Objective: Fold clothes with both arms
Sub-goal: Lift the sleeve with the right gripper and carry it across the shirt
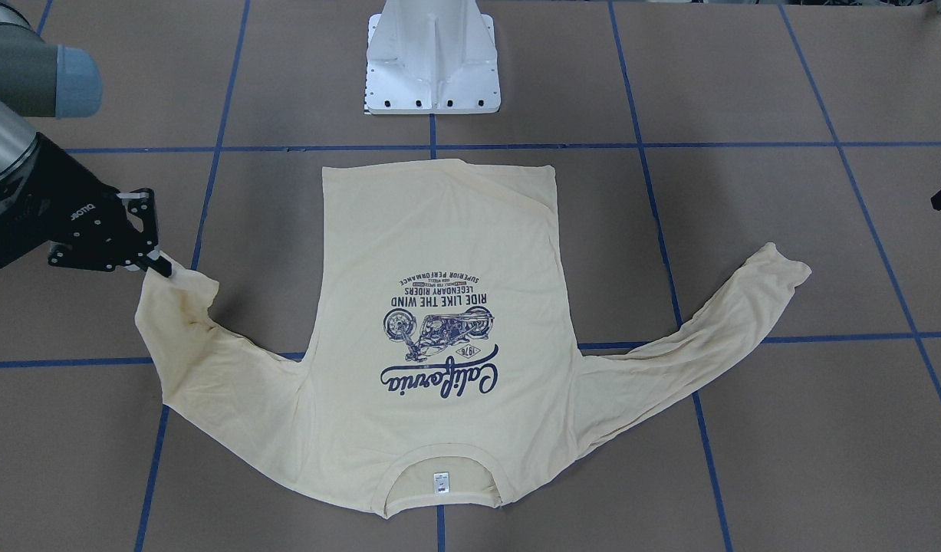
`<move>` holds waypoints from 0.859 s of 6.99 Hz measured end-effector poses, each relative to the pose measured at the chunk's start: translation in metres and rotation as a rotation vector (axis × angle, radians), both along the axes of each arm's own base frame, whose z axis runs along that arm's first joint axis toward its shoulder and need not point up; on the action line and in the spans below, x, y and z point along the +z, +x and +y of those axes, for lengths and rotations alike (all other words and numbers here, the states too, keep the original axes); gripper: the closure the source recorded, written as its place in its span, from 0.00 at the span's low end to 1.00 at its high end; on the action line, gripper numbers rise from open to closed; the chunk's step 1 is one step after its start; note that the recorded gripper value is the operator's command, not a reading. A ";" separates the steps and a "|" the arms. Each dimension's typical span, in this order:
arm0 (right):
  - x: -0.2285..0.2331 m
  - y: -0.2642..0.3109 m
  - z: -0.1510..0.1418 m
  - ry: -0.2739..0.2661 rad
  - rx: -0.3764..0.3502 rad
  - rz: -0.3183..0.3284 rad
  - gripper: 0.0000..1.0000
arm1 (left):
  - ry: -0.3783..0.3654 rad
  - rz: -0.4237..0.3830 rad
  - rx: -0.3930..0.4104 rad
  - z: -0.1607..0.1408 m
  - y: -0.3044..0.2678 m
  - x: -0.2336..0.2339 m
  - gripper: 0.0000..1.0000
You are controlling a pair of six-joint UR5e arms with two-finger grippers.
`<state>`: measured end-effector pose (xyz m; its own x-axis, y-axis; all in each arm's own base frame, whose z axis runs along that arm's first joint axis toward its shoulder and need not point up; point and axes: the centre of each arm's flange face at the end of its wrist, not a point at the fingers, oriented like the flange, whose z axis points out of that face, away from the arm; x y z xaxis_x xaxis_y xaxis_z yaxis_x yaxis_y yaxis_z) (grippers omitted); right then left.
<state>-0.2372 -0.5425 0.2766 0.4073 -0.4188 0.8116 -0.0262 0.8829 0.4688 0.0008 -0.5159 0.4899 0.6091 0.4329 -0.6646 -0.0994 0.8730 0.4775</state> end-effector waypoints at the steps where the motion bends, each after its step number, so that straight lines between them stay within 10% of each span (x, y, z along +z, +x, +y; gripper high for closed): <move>1: -0.047 -0.020 -0.010 0.053 -0.022 -0.036 1.00 | -0.004 -0.002 -0.001 0.000 0.000 0.002 0.01; 6: -0.140 -0.251 -0.058 0.095 -0.062 0.065 1.00 | -0.032 -0.007 -0.004 -0.001 0.000 0.015 0.01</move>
<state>-0.4883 -0.6008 0.1365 0.4289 -0.5187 0.7396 0.0607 0.8334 0.5493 0.0007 -0.5173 0.5046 0.6152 0.4089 -0.6740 -0.0993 0.8884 0.4482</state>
